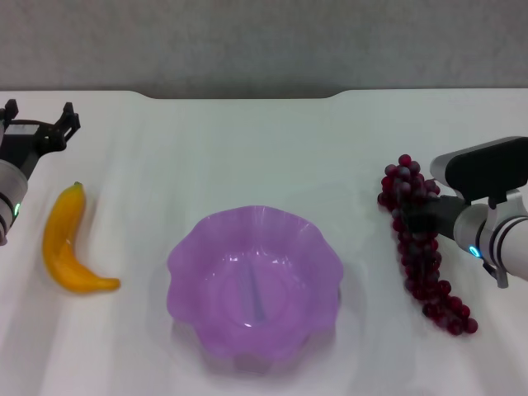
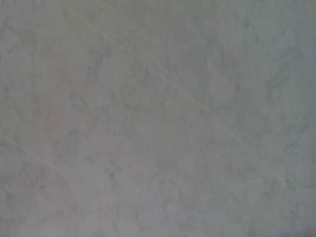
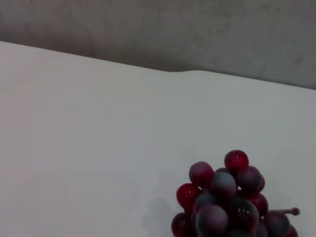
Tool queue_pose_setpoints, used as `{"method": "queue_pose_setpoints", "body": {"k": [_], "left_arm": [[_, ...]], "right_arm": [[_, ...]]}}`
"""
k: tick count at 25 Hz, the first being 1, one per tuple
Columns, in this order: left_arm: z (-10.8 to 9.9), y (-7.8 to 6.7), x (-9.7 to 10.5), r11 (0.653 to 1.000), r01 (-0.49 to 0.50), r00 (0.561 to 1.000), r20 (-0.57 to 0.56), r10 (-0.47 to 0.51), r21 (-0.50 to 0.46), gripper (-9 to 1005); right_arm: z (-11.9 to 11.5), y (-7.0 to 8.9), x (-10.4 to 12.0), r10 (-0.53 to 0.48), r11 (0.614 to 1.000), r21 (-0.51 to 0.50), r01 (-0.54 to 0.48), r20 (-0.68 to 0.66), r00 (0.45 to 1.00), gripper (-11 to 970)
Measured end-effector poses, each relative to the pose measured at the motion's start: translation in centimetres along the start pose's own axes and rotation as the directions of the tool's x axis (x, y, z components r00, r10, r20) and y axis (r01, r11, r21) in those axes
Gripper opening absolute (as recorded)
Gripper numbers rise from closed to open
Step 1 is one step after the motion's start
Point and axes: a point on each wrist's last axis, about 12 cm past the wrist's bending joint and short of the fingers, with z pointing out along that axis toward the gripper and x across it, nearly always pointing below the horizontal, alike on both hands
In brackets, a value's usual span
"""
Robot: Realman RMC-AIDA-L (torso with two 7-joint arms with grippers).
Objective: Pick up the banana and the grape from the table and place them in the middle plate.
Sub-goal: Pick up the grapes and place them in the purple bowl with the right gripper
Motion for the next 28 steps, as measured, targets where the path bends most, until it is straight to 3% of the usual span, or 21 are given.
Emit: {"method": "queue_pose_setpoints", "body": {"k": [28], "left_arm": [[0.03,-0.02,-0.06,1.000,0.004,1.000,0.002,-0.004,-0.001,895]], "right_arm": [[-0.11,1.01,0.03,-0.061,0.998,0.006,0.061,0.065,0.996,297]]}}
